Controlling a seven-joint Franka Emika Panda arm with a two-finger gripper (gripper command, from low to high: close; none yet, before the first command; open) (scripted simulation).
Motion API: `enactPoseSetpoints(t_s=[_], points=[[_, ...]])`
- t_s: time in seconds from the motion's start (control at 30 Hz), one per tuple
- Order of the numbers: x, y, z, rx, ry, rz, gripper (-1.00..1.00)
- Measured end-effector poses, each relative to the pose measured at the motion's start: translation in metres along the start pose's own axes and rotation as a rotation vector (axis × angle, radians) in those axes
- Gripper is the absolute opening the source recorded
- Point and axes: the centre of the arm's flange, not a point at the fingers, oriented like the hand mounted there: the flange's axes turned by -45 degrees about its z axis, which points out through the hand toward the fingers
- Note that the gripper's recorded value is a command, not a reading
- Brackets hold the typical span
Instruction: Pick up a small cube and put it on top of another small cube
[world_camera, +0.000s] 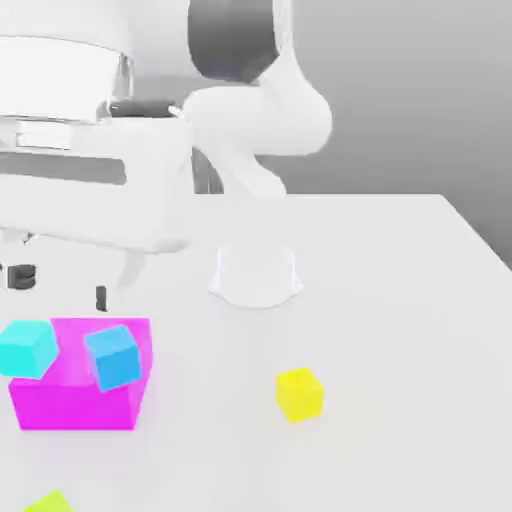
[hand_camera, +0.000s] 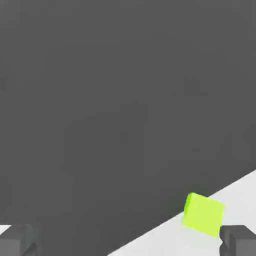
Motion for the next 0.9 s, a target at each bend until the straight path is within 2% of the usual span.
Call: enactPoseSetpoints(t_s=[0.33,0.47,0.5,0.73,0.9], points=[[-0.015,0.068,0.175,-0.100,-0.209,0.225,0.00],[-0.030,0.079,0.238,-0.110,-0.227,0.245,0.00],[-0.033,0.080,0.248,-0.110,-0.227,0.246,-1.00],[-0.033,0.080,0.249,-0.110,-0.227,0.247,-1.00],[-0.020,0.086,0.185,-0.111,-0.226,0.282,-1.00]])
